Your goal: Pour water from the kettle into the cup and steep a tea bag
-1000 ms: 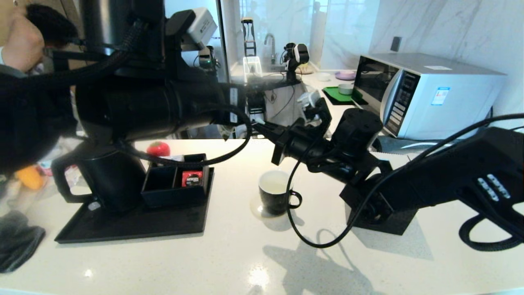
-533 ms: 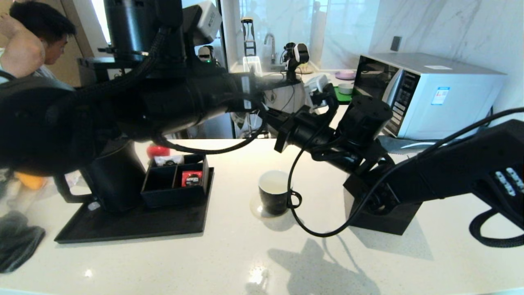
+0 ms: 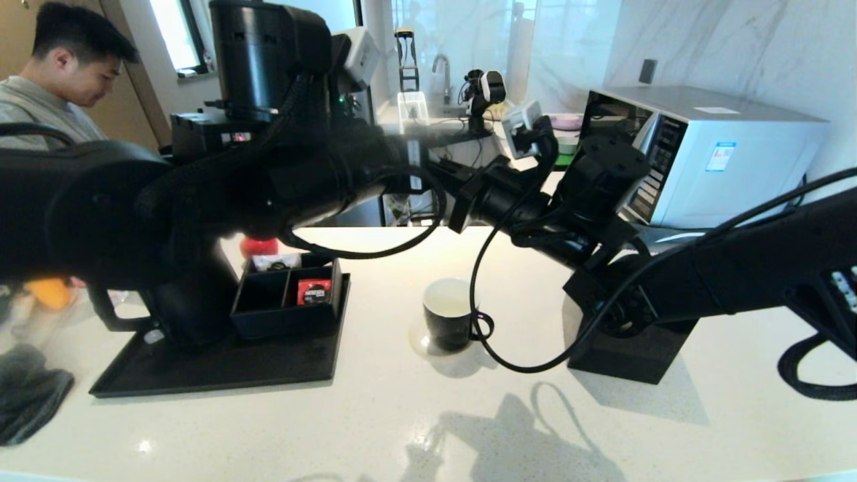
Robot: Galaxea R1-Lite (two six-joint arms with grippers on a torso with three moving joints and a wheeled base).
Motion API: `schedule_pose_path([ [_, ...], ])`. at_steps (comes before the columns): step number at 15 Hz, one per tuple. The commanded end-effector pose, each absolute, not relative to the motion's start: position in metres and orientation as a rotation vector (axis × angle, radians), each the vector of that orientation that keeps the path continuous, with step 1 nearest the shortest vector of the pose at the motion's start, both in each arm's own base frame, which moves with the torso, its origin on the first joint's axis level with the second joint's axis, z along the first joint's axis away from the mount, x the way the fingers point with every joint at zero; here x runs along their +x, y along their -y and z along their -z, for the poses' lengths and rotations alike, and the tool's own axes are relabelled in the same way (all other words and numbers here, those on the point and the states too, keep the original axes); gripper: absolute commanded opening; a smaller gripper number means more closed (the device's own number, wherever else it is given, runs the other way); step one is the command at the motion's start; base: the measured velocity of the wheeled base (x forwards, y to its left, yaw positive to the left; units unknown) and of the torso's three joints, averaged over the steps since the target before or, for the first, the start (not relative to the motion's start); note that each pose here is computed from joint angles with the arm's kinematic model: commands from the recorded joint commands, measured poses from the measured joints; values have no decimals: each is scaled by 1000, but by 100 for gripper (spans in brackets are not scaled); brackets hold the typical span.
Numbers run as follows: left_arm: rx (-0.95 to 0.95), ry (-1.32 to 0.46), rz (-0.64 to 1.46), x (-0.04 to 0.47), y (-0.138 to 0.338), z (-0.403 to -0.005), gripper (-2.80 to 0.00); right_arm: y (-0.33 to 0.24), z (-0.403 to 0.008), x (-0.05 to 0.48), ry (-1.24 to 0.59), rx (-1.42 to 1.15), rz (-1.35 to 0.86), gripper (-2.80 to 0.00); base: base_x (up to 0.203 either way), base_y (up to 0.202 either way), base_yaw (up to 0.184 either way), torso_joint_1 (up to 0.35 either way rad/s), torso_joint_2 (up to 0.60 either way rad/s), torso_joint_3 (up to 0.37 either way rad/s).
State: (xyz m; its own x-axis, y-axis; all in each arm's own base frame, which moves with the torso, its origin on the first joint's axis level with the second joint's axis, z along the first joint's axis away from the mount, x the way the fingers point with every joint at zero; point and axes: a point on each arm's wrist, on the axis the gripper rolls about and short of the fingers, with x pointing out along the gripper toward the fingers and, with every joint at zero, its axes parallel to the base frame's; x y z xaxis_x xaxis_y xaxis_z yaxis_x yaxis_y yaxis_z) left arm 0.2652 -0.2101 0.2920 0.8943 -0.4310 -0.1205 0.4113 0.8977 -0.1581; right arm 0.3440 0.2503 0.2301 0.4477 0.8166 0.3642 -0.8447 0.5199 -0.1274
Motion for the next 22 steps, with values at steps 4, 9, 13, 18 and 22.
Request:
schedule_pose_path([
  [4, -128, -160, 439, 266, 211, -290, -280, -248, -234, 344, 424, 77, -1027, -280, 0, 0, 0, 0, 0, 0],
  [9, -129, -158, 442, 265, 211, -291, 0, -249, -233, 343, 424, 77, -1029, -280, 0, 0, 0, 0, 0, 0],
  [13, -130, -157, 436, 265, 210, -291, 0, -247, -233, 344, 421, 76, -1024, -280, 0, 0, 0, 0, 0, 0],
  [18, -119, -175, 428, 260, 204, -286, 0, -234, -230, 354, 413, 67, -986, -280, 0, 0, 0, 0, 0, 0],
  [22, -101, -204, 425, 242, 189, -279, 0, -223, -231, 361, 416, 61, -957, -280, 0, 0, 0, 0, 0, 0],
])
